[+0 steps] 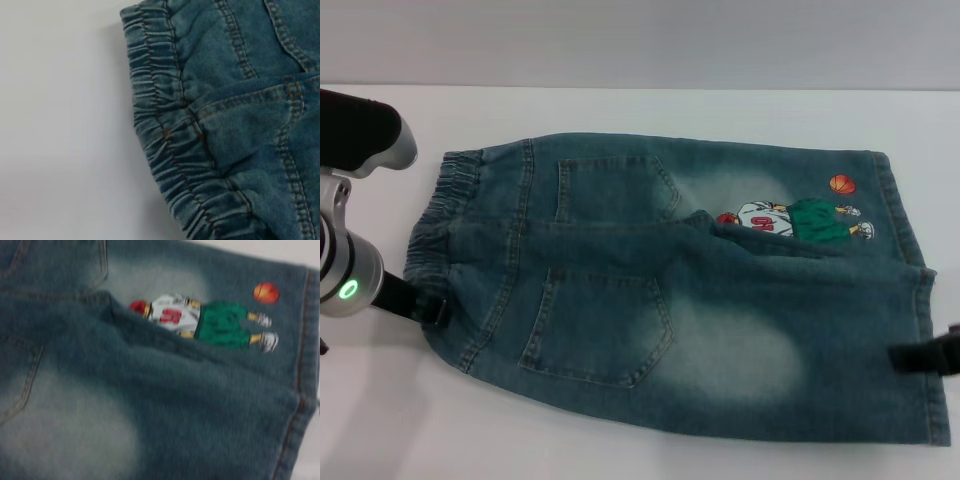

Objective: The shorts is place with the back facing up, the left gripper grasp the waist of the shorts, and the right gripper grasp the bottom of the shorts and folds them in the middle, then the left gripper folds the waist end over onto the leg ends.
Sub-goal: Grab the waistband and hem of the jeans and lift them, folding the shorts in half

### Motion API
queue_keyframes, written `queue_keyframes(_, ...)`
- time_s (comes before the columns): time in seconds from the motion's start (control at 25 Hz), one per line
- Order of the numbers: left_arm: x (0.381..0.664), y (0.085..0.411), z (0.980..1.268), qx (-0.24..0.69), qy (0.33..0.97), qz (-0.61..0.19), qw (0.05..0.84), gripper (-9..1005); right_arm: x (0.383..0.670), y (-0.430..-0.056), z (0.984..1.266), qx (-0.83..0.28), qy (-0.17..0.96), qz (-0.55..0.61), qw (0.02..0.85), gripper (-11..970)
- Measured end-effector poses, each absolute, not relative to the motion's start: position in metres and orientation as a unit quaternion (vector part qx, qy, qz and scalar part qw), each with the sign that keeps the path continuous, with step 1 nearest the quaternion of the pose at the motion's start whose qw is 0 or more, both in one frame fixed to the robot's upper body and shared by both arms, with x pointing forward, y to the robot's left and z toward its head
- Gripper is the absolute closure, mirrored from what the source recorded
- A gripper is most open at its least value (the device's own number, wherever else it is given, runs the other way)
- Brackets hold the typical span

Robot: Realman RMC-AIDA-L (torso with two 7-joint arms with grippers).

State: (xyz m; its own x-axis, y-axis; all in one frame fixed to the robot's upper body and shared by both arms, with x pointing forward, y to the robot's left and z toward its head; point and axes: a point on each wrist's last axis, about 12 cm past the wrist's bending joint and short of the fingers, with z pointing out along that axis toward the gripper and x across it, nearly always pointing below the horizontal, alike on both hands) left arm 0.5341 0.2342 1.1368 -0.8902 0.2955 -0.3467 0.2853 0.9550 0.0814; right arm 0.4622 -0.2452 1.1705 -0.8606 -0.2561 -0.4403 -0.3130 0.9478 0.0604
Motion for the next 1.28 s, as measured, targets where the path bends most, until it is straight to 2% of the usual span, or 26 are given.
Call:
queue_keyframes(1.0,0.540,0.226,1.139,0.171,0.969,0.018,0.178,767,0.447,-0.267,1.151,-0.118,0.978,0.025,0.170,232)
queue_keyframes(1.28,0.540,0.225,1.138,0.173,0.968,0.017,0.179,768,0.447,-0.261,1.149,-0.126,0.977,0.030,0.168,232)
